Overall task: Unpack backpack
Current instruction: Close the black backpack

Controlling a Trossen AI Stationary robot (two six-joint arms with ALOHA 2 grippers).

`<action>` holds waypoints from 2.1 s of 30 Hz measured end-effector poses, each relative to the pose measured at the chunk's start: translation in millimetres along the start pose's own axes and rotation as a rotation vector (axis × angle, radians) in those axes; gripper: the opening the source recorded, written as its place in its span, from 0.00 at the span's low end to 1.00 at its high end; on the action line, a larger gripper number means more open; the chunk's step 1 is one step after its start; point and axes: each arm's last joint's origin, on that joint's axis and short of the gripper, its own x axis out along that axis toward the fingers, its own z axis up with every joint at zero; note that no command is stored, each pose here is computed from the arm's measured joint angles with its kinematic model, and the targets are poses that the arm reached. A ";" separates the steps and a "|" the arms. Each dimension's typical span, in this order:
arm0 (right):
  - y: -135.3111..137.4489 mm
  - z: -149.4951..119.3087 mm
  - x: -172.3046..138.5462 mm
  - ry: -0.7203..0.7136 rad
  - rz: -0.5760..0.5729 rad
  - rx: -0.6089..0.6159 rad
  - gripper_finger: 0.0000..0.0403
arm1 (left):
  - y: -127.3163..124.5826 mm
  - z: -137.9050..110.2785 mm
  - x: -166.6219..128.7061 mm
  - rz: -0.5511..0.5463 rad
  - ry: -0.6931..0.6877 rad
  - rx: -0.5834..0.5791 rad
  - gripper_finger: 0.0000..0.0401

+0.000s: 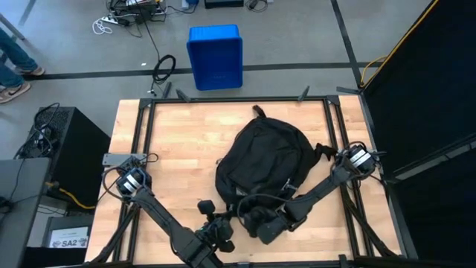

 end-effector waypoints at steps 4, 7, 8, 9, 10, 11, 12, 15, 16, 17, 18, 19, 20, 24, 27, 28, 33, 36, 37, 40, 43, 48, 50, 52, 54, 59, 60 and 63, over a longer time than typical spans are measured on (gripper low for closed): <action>-3.5 -6.1 4.5 0.050 0.013 -0.034 0.27 | -0.2 0.0 0.9 0.001 0.002 -0.001 0.00; -3.4 -9.9 4.5 0.078 0.023 -0.064 0.08 | -0.4 -0.2 0.3 0.000 0.001 0.000 0.00; -3.5 -10.8 4.5 0.086 0.023 -0.072 0.04 | -0.4 -0.3 0.2 -0.001 0.001 0.000 0.00; -3.7 -11.6 4.4 0.093 0.022 -0.076 0.03 | -0.4 -0.3 0.2 -0.001 0.001 0.000 0.00; -4.4 -12.1 3.8 0.100 0.019 -0.074 0.03 | -0.3 -0.3 0.4 0.000 0.002 0.001 0.00; -5.1 -12.6 2.5 0.107 0.018 -0.073 0.02 | 0.0 -0.4 0.5 0.001 0.003 0.004 0.00; -5.6 -12.6 0.1 0.112 0.019 -0.071 0.01 | 0.6 -0.8 0.5 0.005 0.006 0.011 0.00; -4.3 -10.9 -15.5 0.113 0.026 -0.076 0.00 | 5.0 -3.9 0.0 0.027 0.029 0.048 0.00; -2.8 -9.8 -23.1 0.107 0.033 -0.077 0.00 | 7.5 -5.3 -0.2 0.041 0.040 0.056 0.00; -0.8 -8.6 -31.6 0.099 0.040 -0.079 0.00 | 9.6 -6.7 -0.1 0.054 0.047 0.049 0.00; 1.2 -7.4 -41.1 0.090 0.052 -0.082 0.00 | 10.7 -9.4 0.8 0.066 0.052 0.041 0.00; 3.4 -6.6 -50.9 0.081 0.065 -0.081 0.00 | 12.1 -12.3 1.3 0.079 0.057 0.046 0.00; 5.7 -6.1 -61.0 0.073 0.081 -0.080 0.00 | 12.7 -15.5 0.9 0.087 0.061 0.053 0.00; 14.4 -7.5 -99.3 0.050 0.143 -0.075 0.00 | 10.2 -28.4 1.8 0.098 0.055 0.030 0.00; 20.3 -12.0 -120.6 0.055 0.207 -0.090 0.00 | 10.6 -40.1 4.5 0.110 0.083 0.028 0.00; 23.7 -13.2 -127.0 0.050 0.227 -0.098 0.00 | 9.3 -42.4 4.4 0.108 0.075 0.013 0.00; 45.6 -24.1 -159.7 0.096 0.520 -0.152 0.00 | 17.4 -61.0 8.1 0.158 0.184 0.069 0.00; 50.6 -28.8 -171.5 0.110 0.552 -0.143 0.00 | 24.7 -68.9 11.5 0.210 0.211 0.053 0.00; 50.3 -30.4 -173.5 0.104 0.507 -0.136 0.00 | 23.5 -69.9 12.7 0.205 0.208 0.029 0.00; 43.3 -31.8 -174.7 0.088 0.366 -0.075 0.00 | 20.4 -71.0 14.2 0.191 0.182 -0.010 0.00; 35.6 -26.6 -175.0 0.041 0.288 -0.036 0.00 | 15.2 -65.2 14.7 0.155 0.142 -0.048 0.00; 21.9 -17.3 -146.3 0.054 0.202 0.016 0.01 | 8.6 -57.9 13.6 0.104 0.132 -0.013 0.00; 16.1 -24.3 -134.5 0.152 0.196 0.018 0.01 | 8.2 -55.3 12.4 0.096 0.130 -0.021 0.00; 5.2 -35.6 -123.6 0.288 0.160 0.032 0.00 | 7.2 -53.4 9.3 0.085 0.132 -0.023 0.00; -5.1 -47.2 -116.0 0.403 0.111 0.075 0.00 | 4.7 -51.3 4.7 0.064 0.131 -0.009 0.00; -24.5 -85.8 -91.4 0.645 0.008 0.119 0.00 | -7.9 -46.8 -3.1 -0.044 0.131 0.040 0.00; -28.7 -94.4 -84.8 0.681 -0.011 0.113 0.00 | -11.3 -44.8 -3.7 -0.074 0.128 0.051 0.00; -42.2 -114.8 -65.9 0.750 -0.065 0.105 0.00 | -24.1 -37.2 -5.0 -0.189 0.097 0.088 0.00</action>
